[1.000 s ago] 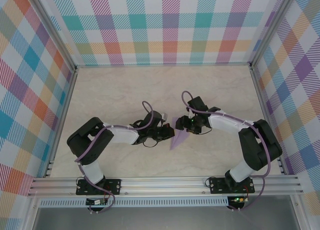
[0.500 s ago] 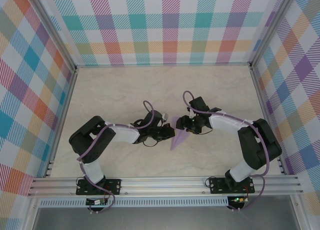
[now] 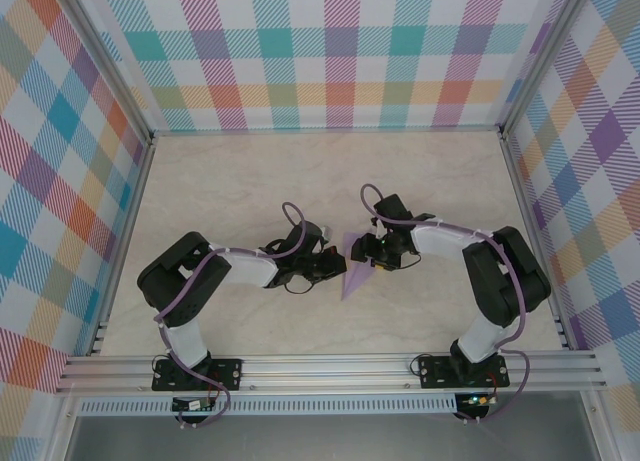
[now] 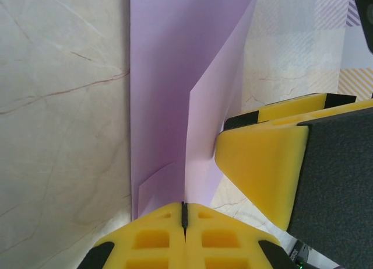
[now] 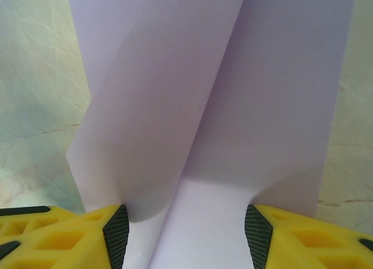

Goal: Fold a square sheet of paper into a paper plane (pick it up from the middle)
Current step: Fourth fold the wing at the center of the table.

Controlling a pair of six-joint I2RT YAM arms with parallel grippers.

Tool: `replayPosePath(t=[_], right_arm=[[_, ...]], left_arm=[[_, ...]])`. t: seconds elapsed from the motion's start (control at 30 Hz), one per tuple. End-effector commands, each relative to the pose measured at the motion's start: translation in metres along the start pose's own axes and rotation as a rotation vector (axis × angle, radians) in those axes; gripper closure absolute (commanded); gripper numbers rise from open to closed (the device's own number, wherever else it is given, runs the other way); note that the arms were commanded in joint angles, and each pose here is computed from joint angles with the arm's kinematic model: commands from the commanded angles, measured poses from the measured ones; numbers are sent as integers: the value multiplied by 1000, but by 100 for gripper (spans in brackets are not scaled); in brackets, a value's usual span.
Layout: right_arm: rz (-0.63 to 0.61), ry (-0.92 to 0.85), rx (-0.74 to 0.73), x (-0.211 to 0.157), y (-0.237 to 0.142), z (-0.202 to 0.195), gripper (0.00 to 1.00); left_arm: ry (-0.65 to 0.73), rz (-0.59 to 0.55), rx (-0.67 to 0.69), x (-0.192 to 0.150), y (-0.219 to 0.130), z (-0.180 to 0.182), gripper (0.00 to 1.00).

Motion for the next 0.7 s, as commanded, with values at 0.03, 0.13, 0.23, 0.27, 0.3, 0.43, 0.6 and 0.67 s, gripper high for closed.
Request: replayPosePath(t=[0.03,0.13,0.23,0.27,0.3,0.43,0.6,0.67], right_arm=[[37,0,-43,-2,5,-9,42],[54,13,-68,-4,9,-13,43],[72,30,-100,-7,12,-19,43],[79,34,-106,-8,13,-20,43],[82,37,-112,-9,13,-21,43],[102,52,-142,-12,17,-27,43],[118,58,-164,-14,19,-29,42],[127,59,-176,-15,21,-30,43]], left_arm=[[-25,-11,43,4,1,16,100],[-27,-14,54,5,2,18,100],[-28,-20,62,5,1,19,100],[-28,-24,65,6,1,20,100],[-27,-28,68,6,0,20,100],[-25,-35,79,7,-1,22,100],[-25,-31,84,7,0,23,100],[-24,-32,83,8,0,23,100]])
Point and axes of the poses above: each hand's point on the last joint's axis, 136 mm out from that joint toward the fingers, its own y axis out along the fingers, its own z axis along the line the jaws close on, x = y × z, the point moved 2 cm from there along -y, back along the fingers, and after that the axes turned 10 degrees about -y, right-handed, at the moved point
